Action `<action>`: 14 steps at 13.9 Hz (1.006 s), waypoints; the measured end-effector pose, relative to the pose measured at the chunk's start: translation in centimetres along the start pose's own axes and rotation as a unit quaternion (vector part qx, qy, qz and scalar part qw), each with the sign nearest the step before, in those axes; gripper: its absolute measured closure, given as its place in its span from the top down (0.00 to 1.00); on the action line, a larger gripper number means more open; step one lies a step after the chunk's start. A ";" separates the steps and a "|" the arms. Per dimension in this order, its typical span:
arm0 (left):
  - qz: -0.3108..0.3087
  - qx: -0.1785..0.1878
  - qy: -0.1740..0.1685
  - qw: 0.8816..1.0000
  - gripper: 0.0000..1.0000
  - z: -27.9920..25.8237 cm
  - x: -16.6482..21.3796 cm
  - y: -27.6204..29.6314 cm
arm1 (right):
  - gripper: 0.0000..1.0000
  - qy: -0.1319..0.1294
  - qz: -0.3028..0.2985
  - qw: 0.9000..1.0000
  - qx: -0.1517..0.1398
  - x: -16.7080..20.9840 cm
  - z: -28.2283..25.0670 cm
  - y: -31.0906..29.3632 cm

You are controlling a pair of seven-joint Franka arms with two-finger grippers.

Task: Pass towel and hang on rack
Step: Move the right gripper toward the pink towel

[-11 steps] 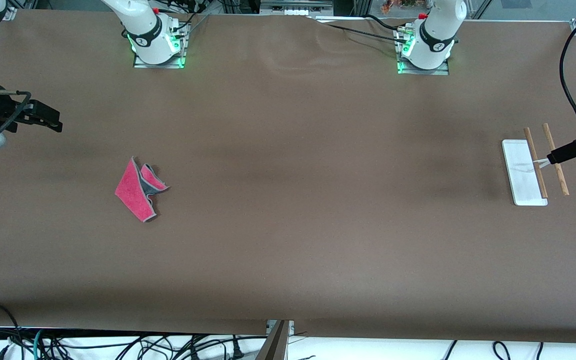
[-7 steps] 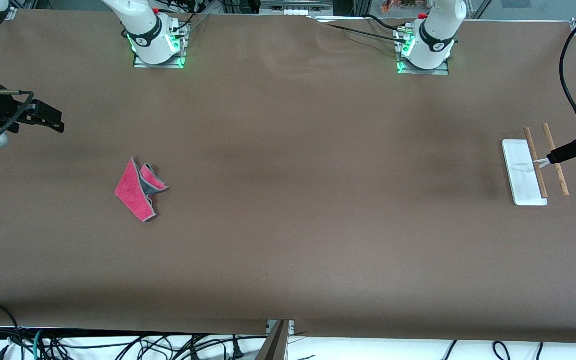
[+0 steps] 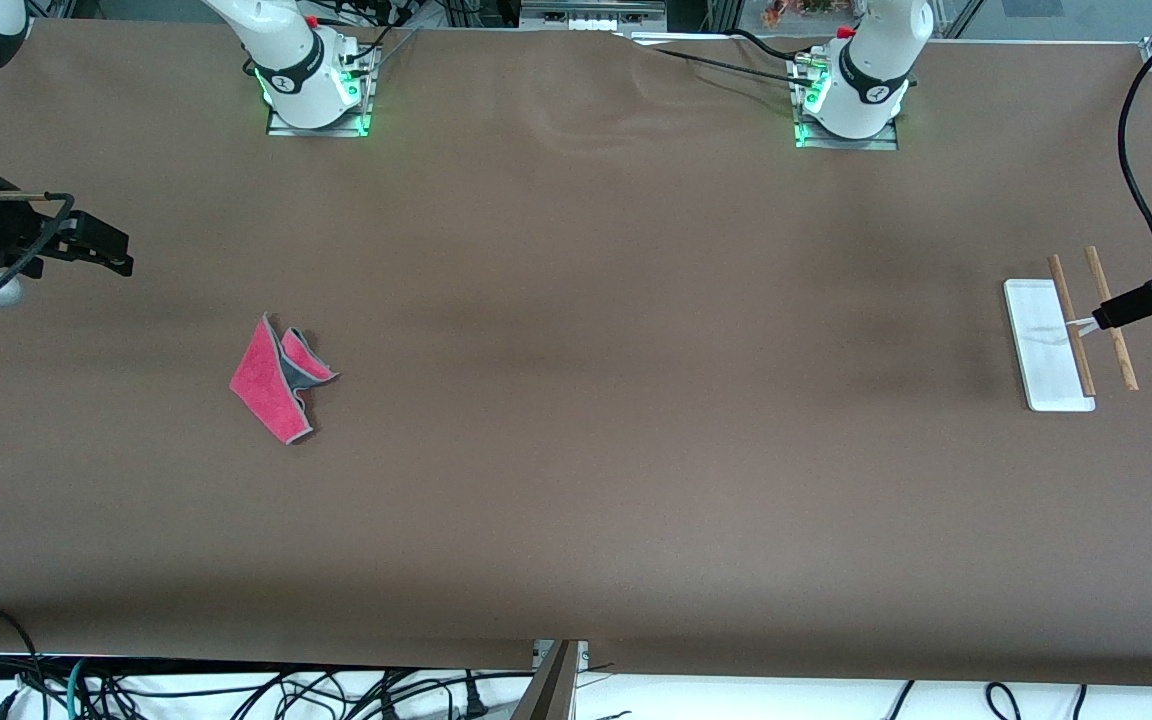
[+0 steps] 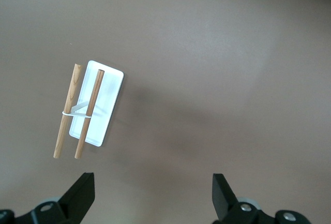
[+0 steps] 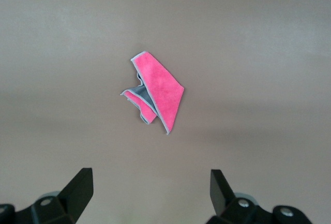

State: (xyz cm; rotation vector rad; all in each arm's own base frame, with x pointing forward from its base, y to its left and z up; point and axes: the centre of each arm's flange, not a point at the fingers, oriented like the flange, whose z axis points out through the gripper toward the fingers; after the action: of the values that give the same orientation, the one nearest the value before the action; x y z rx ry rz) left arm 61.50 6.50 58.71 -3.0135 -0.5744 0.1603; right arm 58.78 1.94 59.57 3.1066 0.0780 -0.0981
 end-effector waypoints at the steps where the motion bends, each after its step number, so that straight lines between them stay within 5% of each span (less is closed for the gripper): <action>1: 0.000 0.000 -0.001 1.000 1.00 0.1 0.1 0.0 | 1.00 0.000 0.000 1.000 0.000 0.0 0.0 0.0; 14: 0.039 -0.006 -0.005 0.999 1.00 0.4 -0.7 3.7 | 1.00 0.004 -0.022 1.000 -0.010 0.7 0.6 -2.3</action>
State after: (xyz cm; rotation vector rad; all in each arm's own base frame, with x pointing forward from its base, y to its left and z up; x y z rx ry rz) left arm 62.11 2.79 58.01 -3.0504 -0.4606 0.1784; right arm 59.31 4.28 58.85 3.0860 0.1473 -0.0841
